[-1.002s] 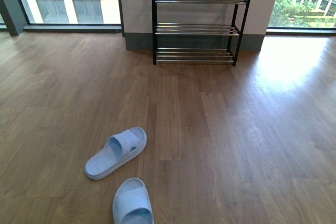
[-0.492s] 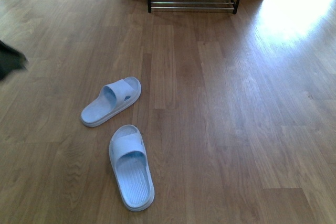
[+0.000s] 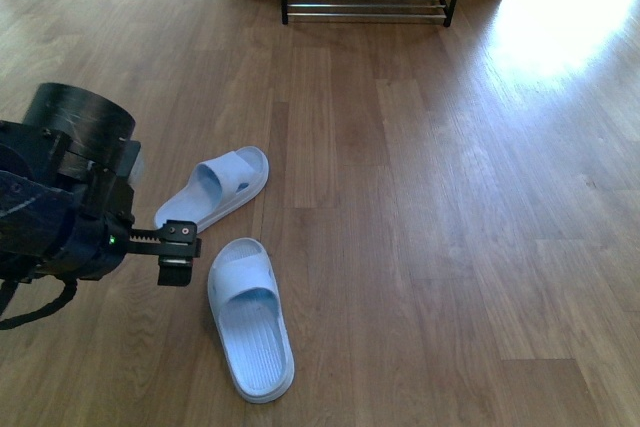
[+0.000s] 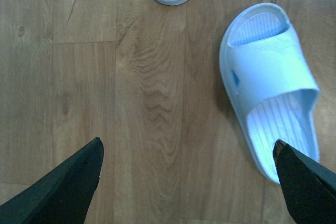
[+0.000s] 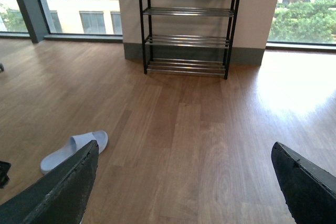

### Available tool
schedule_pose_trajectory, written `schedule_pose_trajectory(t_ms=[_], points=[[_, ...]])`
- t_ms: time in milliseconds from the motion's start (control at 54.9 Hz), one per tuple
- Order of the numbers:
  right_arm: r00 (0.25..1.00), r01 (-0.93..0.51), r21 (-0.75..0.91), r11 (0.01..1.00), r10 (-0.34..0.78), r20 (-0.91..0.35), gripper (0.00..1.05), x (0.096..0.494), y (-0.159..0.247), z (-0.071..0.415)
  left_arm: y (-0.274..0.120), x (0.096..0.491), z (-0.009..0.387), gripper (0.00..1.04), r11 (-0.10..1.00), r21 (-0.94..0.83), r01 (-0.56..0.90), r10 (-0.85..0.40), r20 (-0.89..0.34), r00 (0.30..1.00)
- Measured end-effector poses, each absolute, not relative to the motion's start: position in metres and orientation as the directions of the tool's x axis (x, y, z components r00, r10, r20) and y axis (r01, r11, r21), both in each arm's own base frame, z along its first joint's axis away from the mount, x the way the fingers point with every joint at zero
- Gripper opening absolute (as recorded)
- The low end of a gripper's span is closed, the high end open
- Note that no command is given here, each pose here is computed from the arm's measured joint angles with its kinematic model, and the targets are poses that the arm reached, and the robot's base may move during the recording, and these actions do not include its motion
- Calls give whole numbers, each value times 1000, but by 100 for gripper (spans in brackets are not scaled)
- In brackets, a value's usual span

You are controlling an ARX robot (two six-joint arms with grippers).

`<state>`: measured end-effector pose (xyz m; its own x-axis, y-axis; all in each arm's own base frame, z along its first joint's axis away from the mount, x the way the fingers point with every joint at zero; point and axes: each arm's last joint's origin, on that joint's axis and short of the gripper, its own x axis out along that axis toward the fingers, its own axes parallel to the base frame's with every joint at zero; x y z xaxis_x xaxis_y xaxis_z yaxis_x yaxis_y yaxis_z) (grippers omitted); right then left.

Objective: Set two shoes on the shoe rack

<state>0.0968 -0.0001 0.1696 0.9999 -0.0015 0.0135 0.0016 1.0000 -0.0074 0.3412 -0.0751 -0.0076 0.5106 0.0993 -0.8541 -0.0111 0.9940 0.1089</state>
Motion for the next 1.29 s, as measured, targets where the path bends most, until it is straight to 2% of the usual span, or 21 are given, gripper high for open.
schedule_pose_trajectory(t_ms=[146,711,875,1112,1294], points=[[1000,2,-7,1000,-2,14,95,97,0,170,-83,356,-41,95,987,157,26,123,-855,504],[1000,2,-7,1000,-2,14,95,97,0,170,-113,373,-134,95,935,253,249,105,-868,485],[1000,2,-7,1000,-2,14,95,97,0,170,-120,381,-149,95,924,258,282,79,-851,519],[1000,2,-7,1000,-2,14,95,97,0,170,-124,386,-170,95,928,239,284,63,-856,514],[1000,2,-7,1000,-2,14,95,97,0,170,-126,387,-174,95,932,224,286,28,-830,557]])
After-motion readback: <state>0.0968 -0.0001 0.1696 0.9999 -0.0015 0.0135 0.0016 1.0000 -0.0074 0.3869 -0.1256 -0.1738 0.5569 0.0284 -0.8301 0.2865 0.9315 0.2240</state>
